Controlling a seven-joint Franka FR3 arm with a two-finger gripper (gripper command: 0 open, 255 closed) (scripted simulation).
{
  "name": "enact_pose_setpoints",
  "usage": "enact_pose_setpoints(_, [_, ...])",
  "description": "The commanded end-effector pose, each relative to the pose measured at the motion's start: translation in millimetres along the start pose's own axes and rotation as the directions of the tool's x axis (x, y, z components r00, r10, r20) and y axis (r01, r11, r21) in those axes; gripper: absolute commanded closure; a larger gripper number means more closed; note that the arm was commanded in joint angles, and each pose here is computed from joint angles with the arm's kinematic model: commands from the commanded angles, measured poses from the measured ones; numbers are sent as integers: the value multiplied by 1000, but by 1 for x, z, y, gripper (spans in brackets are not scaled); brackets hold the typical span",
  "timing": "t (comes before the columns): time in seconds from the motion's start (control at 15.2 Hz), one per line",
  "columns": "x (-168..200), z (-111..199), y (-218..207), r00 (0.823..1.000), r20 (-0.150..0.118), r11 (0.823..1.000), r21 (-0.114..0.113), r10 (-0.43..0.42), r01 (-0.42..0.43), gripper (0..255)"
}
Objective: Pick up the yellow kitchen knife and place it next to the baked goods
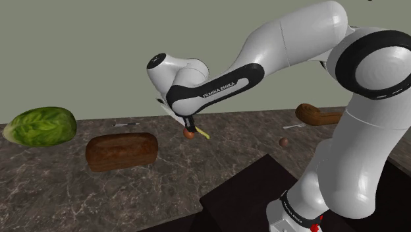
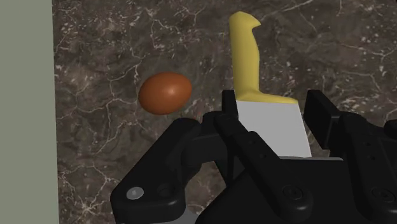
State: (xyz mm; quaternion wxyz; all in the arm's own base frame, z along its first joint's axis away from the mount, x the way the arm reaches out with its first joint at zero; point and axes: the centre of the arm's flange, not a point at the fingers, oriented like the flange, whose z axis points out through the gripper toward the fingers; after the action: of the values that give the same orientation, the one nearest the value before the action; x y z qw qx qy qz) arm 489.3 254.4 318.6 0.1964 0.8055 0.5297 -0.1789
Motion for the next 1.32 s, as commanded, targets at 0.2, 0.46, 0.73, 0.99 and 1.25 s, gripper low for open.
enact_pose_setpoints(0.2, [36, -27, -47, 1000, 0, 1000, 0, 1, -1, 255])
enact_pose_setpoints(0.46, [66, -50, -85, 1000, 0, 1000, 0, 1, -1, 255])
enact_pose_setpoints(0.73, [95, -72, -123, 1000, 0, 1000, 0, 1, -1, 255])
enact_pose_setpoints(0.99, [123, -94, -160, 1000, 0, 1000, 0, 1, -1, 255])
enact_pose_setpoints(1.25, [134, -76, -163, 1000, 0, 1000, 0, 1, -1, 255])
